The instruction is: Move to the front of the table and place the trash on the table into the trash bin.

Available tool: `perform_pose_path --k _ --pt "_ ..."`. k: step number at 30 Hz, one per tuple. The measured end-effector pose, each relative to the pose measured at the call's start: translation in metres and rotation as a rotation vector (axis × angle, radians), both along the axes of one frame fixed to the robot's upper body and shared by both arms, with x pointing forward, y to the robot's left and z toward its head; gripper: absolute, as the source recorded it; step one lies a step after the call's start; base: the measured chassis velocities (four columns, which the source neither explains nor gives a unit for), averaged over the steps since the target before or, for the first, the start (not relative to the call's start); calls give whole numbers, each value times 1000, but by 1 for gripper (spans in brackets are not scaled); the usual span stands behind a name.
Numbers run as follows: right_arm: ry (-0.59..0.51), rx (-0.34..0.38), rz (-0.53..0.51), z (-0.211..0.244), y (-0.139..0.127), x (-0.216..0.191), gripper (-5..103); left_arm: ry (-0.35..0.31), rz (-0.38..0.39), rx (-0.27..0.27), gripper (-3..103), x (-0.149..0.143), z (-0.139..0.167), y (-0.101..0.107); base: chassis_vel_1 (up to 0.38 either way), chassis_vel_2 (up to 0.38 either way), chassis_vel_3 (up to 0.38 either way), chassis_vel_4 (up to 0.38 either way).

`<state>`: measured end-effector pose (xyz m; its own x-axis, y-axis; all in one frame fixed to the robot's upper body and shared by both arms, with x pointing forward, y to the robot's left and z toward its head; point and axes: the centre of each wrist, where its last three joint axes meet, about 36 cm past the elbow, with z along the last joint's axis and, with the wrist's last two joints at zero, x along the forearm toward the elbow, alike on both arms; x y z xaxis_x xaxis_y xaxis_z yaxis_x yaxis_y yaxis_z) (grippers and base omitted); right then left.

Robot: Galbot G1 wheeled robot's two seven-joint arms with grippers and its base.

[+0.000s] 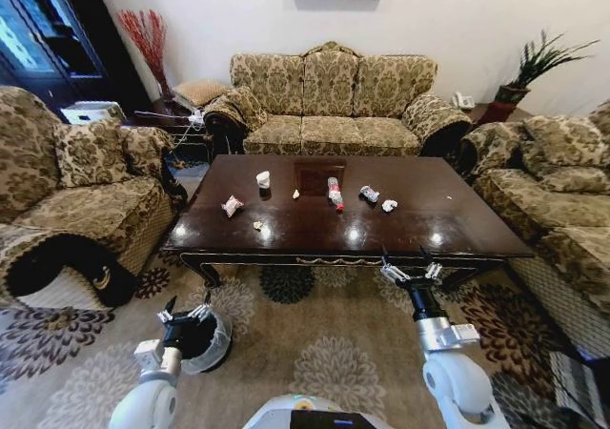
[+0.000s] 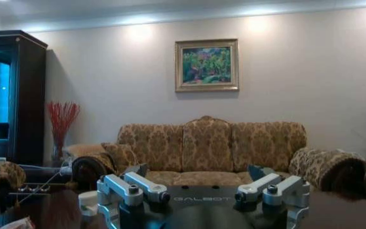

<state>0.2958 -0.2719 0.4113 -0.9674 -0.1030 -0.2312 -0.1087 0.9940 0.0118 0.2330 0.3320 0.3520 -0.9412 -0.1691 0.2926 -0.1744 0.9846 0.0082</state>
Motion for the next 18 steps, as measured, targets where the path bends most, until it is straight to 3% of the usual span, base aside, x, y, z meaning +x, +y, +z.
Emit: perform_pose_path --k 9,12,18 --pt "-1 12 -4 -7 -2 4 100 60 -18 17 100 4 -25 3 193 176 -203 -165" --pt "-5 22 -1 -7 -2 4 100 108 -41 39 100 6 -35 14 154 185 -143 -171" --pt "-8 61 47 1 -2 -4 100 291 -112 128 100 5 -86 63 51 58 -26 -48"
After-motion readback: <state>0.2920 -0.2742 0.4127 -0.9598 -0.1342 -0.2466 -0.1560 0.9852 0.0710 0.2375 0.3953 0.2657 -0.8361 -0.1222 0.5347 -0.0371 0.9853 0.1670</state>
